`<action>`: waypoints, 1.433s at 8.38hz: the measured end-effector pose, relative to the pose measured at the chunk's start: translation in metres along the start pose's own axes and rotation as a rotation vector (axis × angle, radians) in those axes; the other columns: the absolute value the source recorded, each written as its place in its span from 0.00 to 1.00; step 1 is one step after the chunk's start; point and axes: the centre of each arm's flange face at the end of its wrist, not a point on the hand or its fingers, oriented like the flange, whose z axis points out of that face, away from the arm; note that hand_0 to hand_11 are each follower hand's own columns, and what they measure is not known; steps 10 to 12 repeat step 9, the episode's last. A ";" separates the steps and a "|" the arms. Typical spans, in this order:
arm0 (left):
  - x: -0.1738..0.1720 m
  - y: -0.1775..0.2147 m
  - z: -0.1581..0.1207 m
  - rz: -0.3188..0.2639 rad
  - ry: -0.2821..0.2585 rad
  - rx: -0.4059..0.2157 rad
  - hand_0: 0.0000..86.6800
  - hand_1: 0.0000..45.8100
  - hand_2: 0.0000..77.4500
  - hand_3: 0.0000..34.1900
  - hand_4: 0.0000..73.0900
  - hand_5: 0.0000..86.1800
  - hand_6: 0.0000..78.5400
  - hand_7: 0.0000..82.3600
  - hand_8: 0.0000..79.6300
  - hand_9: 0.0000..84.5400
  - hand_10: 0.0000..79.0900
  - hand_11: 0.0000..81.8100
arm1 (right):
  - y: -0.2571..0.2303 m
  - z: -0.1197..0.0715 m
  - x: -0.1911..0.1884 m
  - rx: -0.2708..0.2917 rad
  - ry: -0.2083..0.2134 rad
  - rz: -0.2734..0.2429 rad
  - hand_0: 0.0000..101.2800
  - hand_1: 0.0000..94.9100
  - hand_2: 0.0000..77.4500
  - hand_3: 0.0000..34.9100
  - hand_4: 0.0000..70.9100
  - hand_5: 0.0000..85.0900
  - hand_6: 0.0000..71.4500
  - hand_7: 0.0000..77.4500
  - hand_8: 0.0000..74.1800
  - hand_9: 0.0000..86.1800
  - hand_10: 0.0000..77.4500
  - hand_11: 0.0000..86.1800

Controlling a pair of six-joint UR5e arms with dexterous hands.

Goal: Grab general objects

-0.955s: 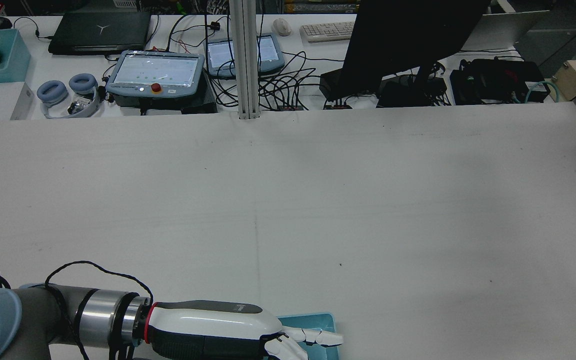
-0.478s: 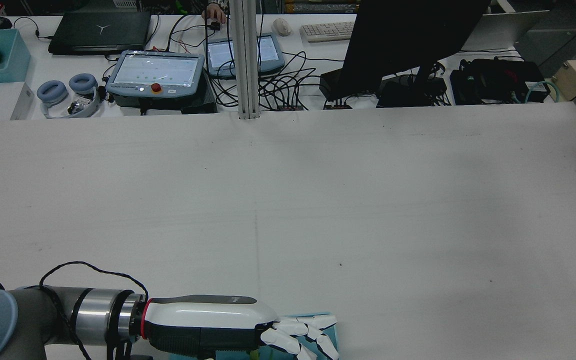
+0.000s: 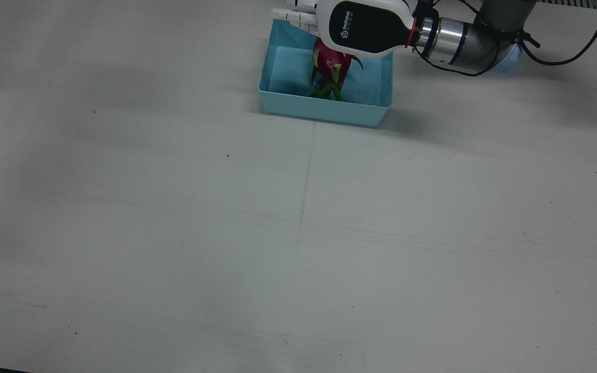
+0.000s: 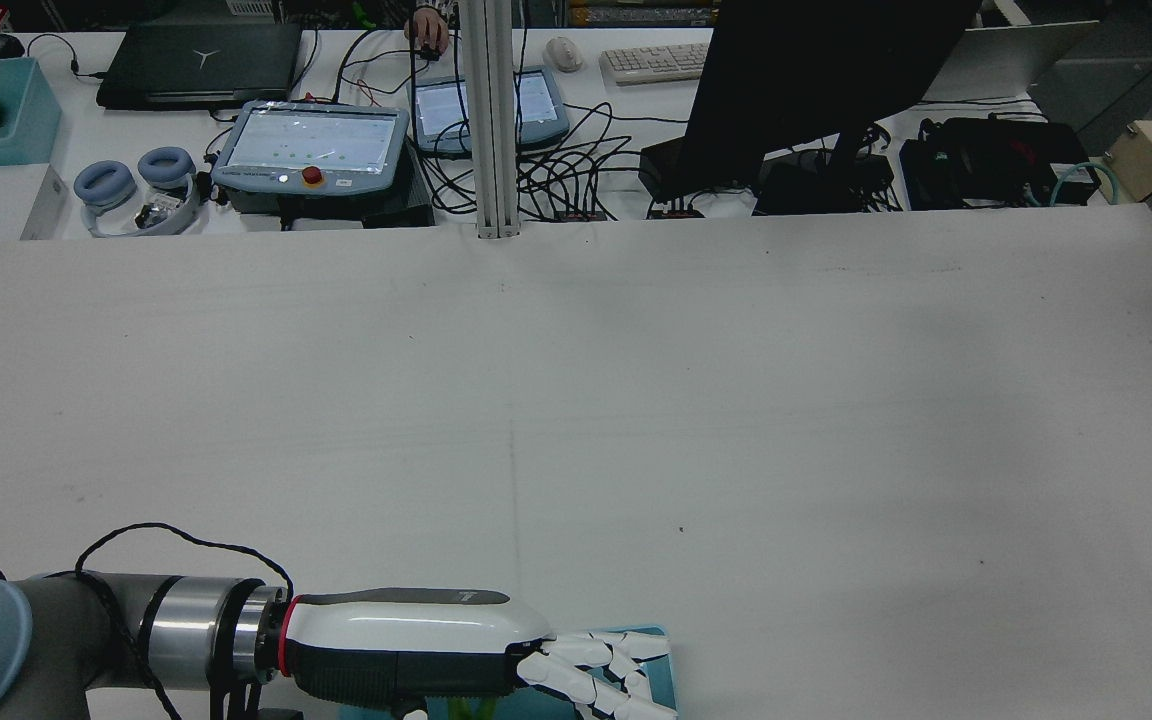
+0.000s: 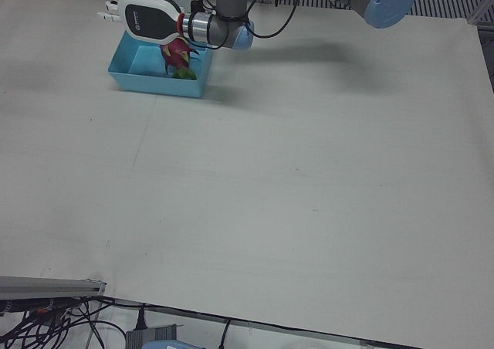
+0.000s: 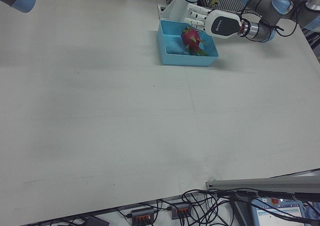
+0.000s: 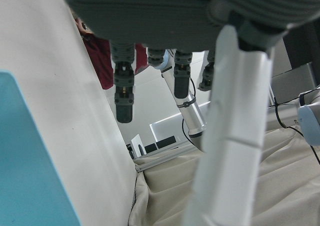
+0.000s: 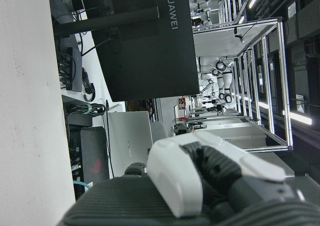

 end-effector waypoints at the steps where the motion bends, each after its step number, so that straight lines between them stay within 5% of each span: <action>1: -0.002 -0.010 -0.011 -0.003 -0.009 0.025 0.79 0.00 0.01 0.04 0.28 0.15 0.09 0.59 0.01 0.21 0.47 0.24 | 0.000 0.000 0.000 0.000 0.000 0.000 0.00 1.00 1.00 0.00 0.00 0.00 0.00 0.00 0.00 0.01 0.00 0.01; 2: 0.004 -0.028 -0.028 0.011 -0.016 0.067 0.92 0.00 0.01 0.02 0.44 0.30 0.44 0.85 0.08 0.21 0.47 0.31 | 0.000 0.000 0.000 0.000 0.000 0.000 0.00 1.00 1.00 0.00 0.00 0.00 0.00 0.00 0.00 0.01 0.00 0.01; 4: 0.055 -0.090 -0.118 0.109 -0.004 0.248 0.92 0.00 0.01 0.00 0.75 0.58 0.81 0.85 0.16 0.21 0.52 0.41 | 0.000 0.000 0.000 0.000 -0.001 0.000 0.00 1.00 1.00 0.00 0.00 0.00 0.00 0.00 0.00 0.01 0.00 0.01; 5: 0.086 -0.120 -0.169 0.160 0.006 0.351 0.92 0.00 0.01 0.00 0.87 0.70 0.90 0.85 0.18 0.21 0.52 0.40 | 0.000 0.000 0.000 0.000 -0.001 0.000 0.00 1.00 1.00 0.00 0.00 0.00 0.00 0.00 0.00 0.01 0.00 0.01; 6: 0.115 -0.145 -0.219 0.205 0.020 0.447 0.92 0.00 0.01 0.00 0.90 0.82 0.90 0.85 0.18 0.21 0.52 0.40 | 0.000 0.000 0.000 0.000 0.000 0.000 0.00 1.00 1.00 0.00 0.00 0.00 0.00 0.00 0.00 0.01 0.00 0.01; 9: 0.174 -0.206 -0.390 0.282 0.109 0.720 0.92 0.00 0.01 0.00 0.92 0.82 0.90 0.85 0.18 0.21 0.52 0.39 | 0.000 0.000 0.000 0.000 0.000 0.001 0.00 1.00 1.00 0.00 0.00 0.00 0.00 0.00 0.00 0.01 0.00 0.01; 12: 0.174 -0.206 -0.390 0.282 0.109 0.720 0.92 0.00 0.01 0.00 0.92 0.82 0.90 0.85 0.18 0.21 0.52 0.39 | 0.000 0.000 0.000 0.000 0.000 0.001 0.00 1.00 1.00 0.00 0.00 0.00 0.00 0.00 0.00 0.01 0.00 0.01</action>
